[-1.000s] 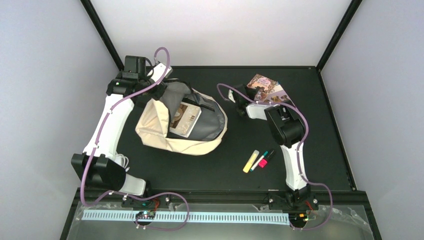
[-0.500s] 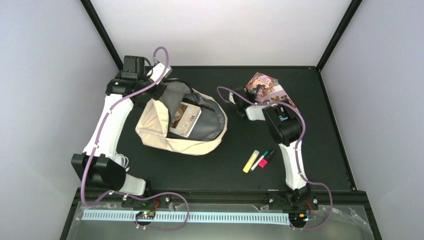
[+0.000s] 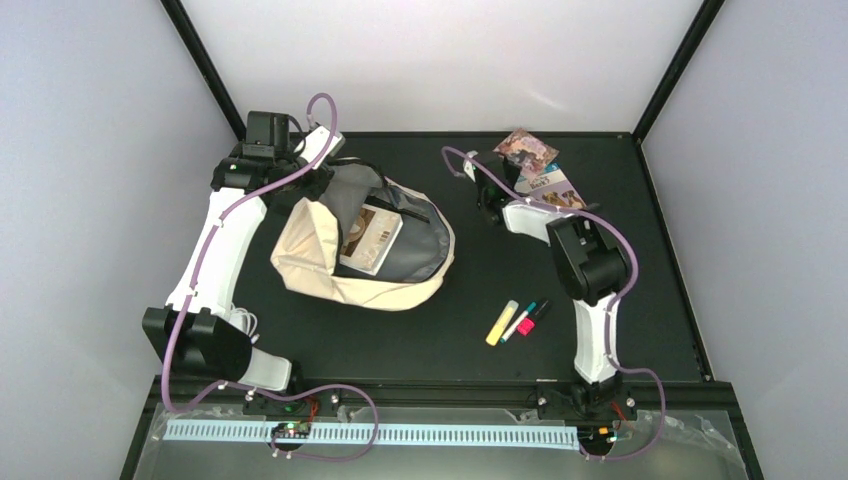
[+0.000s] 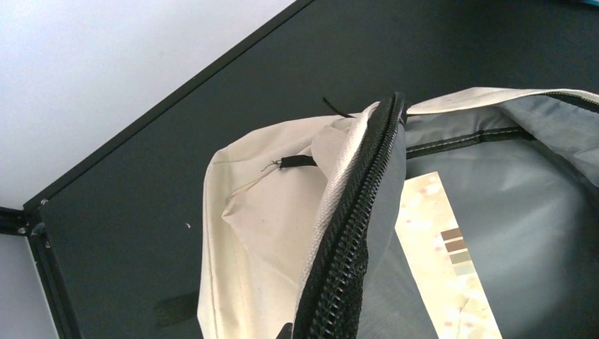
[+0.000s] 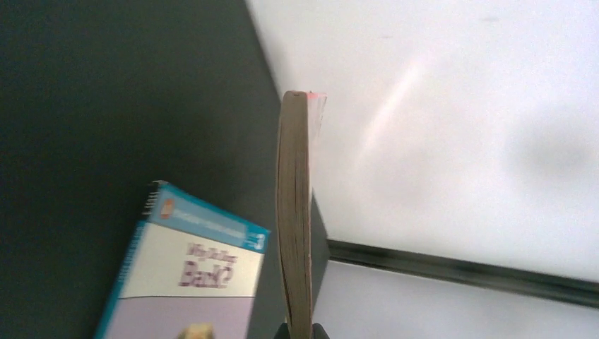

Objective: Pack the student bag

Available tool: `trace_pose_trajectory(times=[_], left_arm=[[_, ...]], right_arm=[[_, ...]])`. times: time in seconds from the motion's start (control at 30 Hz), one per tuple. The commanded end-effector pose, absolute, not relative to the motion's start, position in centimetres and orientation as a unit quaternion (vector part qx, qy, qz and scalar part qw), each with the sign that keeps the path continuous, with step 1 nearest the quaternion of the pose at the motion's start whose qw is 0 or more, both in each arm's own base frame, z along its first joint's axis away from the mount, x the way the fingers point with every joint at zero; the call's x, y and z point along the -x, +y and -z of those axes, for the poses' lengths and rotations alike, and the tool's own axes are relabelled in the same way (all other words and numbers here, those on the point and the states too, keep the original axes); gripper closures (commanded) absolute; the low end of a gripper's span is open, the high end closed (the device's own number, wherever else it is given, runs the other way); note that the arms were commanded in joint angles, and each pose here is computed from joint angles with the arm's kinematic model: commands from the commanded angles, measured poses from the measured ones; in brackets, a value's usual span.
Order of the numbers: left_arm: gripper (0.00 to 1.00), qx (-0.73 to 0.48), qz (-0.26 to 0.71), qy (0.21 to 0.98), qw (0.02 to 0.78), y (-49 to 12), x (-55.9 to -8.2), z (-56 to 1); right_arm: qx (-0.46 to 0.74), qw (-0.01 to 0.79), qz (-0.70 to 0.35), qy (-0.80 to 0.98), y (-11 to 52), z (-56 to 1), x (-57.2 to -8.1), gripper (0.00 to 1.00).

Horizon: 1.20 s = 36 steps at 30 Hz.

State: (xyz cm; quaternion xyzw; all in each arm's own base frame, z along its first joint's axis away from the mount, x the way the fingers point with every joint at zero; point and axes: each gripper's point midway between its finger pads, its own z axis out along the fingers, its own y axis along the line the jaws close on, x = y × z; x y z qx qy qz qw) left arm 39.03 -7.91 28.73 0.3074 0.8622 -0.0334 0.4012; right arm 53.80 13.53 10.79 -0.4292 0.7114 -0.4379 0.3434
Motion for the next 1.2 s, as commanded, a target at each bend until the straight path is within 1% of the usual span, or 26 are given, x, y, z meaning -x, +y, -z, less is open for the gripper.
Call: trace_pose_trajectory(times=[0.0,0.1,0.23,0.27,0.33,0.4,0.43,0.5,0.6,0.7,0.77,0.83,0.93,1.03,1.17], left_arm=[[0.99,-0.311,0.052,0.852,0.418,-8.3,-38.3,-30.6],[0.98,-0.321,0.066,0.847,0.419,-8.8,-38.0,-30.6],[0.98,-0.326,0.083,0.839,0.427,-9.5,-37.7,-31.2],[0.99,-0.329,0.089,0.835,0.432,-9.8,-37.6,-31.4],[0.99,-0.335,0.104,0.825,0.443,-10.5,-37.3,-32.0],[0.98,-0.343,0.117,0.817,0.448,-11.2,-37.1,-32.4],[0.98,-0.345,0.120,0.815,0.450,-11.5,-37.1,-32.6],[0.98,-0.346,0.121,0.813,0.452,-11.6,-37.2,-32.9],[0.99,-0.343,0.121,0.813,0.455,-11.6,-37.3,-33.5],[0.98,-0.346,0.126,0.806,0.464,-11.9,-37.0,-34.4],[0.98,-0.360,0.135,0.799,0.462,-12.6,-36.5,-34.6],[0.98,-0.375,0.142,0.792,0.459,-13.3,-35.8,-34.9],[0.98,-0.385,0.144,0.788,0.458,-13.6,-35.2,-35.2],[0.98,-0.414,0.159,0.775,0.450,-14.3,-33.7,-35.3],[0.98,-0.456,0.179,0.758,0.432,-15.2,-31.3,-34.5]], right_arm=[[0.346,0.414,0.433,0.722,12.6,-18.7,-53.4,0.99],[0.314,0.460,0.393,0.732,12.8,-23.7,-52.4,0.99],[0.280,0.526,0.303,0.744,13.6,-30.3,-49.9,0.99],[0.272,0.548,0.278,0.741,13.7,-32.6,-48.7,0.99],[0.266,0.577,0.225,0.739,14.3,-35.1,-46.8,0.99],[0.286,0.600,0.160,0.729,15.8,-37.2,-44.5,0.99],[0.301,0.610,0.124,0.723,16.6,-38.0,-43.1,0.99],[0.366,0.625,0.017,0.690,19.7,-39.0,-39.2,0.99],[0.438,0.639,-0.108,0.623,23.0,-40.2,-32.9,0.99],[0.491,0.634,-0.196,0.564,25.4,-39.9,-27.6,0.99],[0.533,0.617,-0.231,0.531,27.4,-38.6,-24.5,0.99],[0.579,0.597,-0.225,0.507,29.6,-36.9,-22.1,0.99],[0.651,0.559,-0.173,0.484,32.2,-33.1,-19.9,0.99],[0.678,0.552,-0.127,0.469,32.9,-30.7,-20.0,0.99],[0.698,0.579,-0.038,0.419,33.2,-29.3,-20.8,0.99]])
